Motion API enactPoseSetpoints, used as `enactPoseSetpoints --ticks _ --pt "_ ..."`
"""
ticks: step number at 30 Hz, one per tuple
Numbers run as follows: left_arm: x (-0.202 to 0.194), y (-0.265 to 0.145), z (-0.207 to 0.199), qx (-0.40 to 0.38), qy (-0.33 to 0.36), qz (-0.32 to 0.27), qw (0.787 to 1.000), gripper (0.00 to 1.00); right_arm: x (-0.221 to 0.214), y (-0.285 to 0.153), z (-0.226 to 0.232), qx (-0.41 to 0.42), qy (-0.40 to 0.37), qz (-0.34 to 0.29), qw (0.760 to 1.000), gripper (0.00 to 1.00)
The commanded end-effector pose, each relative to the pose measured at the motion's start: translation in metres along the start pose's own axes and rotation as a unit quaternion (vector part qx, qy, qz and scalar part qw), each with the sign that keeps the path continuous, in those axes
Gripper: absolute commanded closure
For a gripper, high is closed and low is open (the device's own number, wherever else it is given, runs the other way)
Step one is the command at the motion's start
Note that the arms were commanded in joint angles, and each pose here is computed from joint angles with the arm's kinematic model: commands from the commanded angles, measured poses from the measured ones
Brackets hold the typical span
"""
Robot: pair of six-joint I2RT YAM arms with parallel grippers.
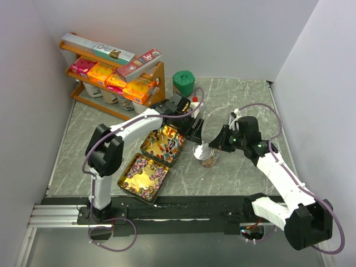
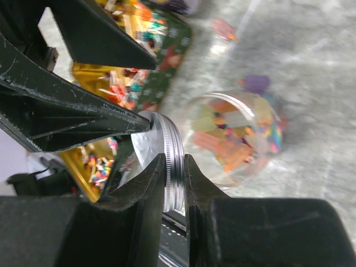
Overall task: Pack the candies
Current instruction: Adjust the bottle lid.
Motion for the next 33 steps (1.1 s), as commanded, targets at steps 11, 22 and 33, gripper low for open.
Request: enactPoseSetpoints --ticks 11,22,33 --pt "0.007 -0.115 -0.057 -0.193 0.149 -0.010 0.970 0.18 0.056 -0.056 0.052 0.171 -0.147 -0.103 0.969 1.00" --pt "0.005 -0.113 -0.063 -0.259 0.144 0.005 0.955 0.47 0.065 -0.080 0.077 0.276 -0.225 -0.114 0.927 1.00" --pt "0.003 -0.115 -0.070 -0.297 0.137 0.011 0.945 0.99 0.056 -0.075 0.077 0.322 -0.227 -0.106 0.913 0.63"
Point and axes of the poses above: each gripper's point midway between its finger pads, its own y axis out along the fingers, its own z axis along the line the jaws close on, x = y × z, the point moved 9 cm from there along -y, back along the fingers, and after that the axes turned 10 degrees about -y, right-handed, at the moved point
